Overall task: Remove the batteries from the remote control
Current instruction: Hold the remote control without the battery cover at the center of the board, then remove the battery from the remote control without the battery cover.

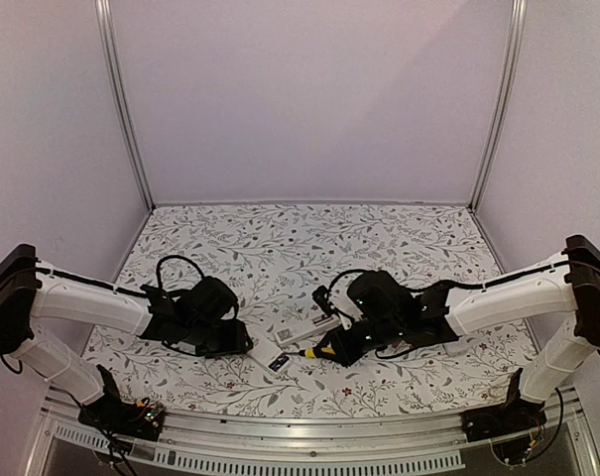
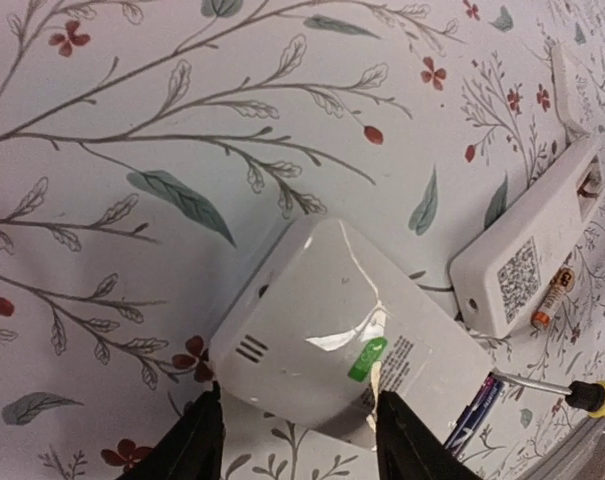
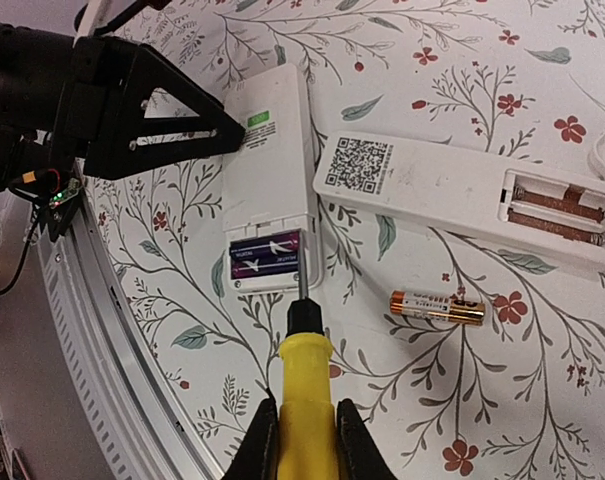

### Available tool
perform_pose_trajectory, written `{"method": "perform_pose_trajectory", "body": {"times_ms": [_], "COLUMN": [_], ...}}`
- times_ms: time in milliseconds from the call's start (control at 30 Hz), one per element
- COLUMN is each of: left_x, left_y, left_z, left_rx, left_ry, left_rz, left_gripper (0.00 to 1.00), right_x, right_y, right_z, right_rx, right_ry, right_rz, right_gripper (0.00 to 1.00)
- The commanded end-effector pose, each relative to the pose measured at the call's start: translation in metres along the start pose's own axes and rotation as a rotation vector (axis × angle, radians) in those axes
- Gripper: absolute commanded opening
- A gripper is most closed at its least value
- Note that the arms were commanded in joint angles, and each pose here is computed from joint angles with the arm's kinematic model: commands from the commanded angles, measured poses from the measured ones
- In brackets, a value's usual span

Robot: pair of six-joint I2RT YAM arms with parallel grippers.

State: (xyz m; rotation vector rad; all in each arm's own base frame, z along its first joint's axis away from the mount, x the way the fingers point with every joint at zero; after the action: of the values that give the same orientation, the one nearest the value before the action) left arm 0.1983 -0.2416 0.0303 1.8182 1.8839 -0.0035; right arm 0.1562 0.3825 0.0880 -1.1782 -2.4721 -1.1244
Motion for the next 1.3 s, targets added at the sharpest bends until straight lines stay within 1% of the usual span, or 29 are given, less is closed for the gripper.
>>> {"method": "perform_pose_trajectory", "body": {"times_ms": [0, 100, 233, 467, 600, 800, 1133, 1267], "left_x": [0.001, -0.002, -0.001, 0.005, 0.007, 0.005, 0.007, 0.005], "left_y": [-0.015, -0.017, -0.022, -0.031, -0.033, -0.035, -0.036, -0.034], "left_z": [0.007, 0.009, 0.013, 0.018, 0.018, 0.021, 0.019, 0.019], "left_rx": [0.037, 0.045, 0.061, 0.092, 0.099, 0.108, 0.101, 0.096], "left_ry": [0.008, 0.009, 0.023, 0.072, 0.11, 0.122, 0.147, 0.144], "left_rz": [-0.003, 0.002, -0.001, 0.003, 0.015, 0.021, 0.035, 0.038], "left_gripper": [0.51, 0.48, 0.43, 0.37, 0.35, 0.34, 0.33, 0.33], "right_x": [0.001, 0.004, 0.01, 0.025, 0.037, 0.051, 0.045, 0.03], "right_y": [-0.011, -0.011, -0.01, -0.004, 0.003, 0.01, 0.012, 0.01], "right_z": [0.007, 0.008, 0.008, 0.004, -0.003, -0.009, -0.013, -0.009], "right_rx": [0.06, 0.067, 0.069, 0.067, 0.044, 0.027, 0.008, 0.014], "right_ry": [0.002, 0.018, 0.058, 0.17, 0.256, 0.345, 0.32, 0.218], "right_rz": [0.029, 0.032, 0.037, 0.076, 0.106, 0.135, 0.144, 0.145], "right_gripper": [0.0, 0.0, 0.0, 0.0, 0.0, 0.0, 0.0, 0.0]}}
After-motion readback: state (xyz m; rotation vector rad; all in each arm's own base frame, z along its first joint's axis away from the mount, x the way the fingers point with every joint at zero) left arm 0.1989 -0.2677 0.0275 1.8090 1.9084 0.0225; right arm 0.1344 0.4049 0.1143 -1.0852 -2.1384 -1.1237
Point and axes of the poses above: each gripper's point midway between its finger pads, its own z axis out along the fingers, its own x axis along the line the jaws close on, y = z × x, the point moved 1 cm from there along -z, back along the fingers, and after that the axes turned 1 degree about z, right-handed, at the moved point
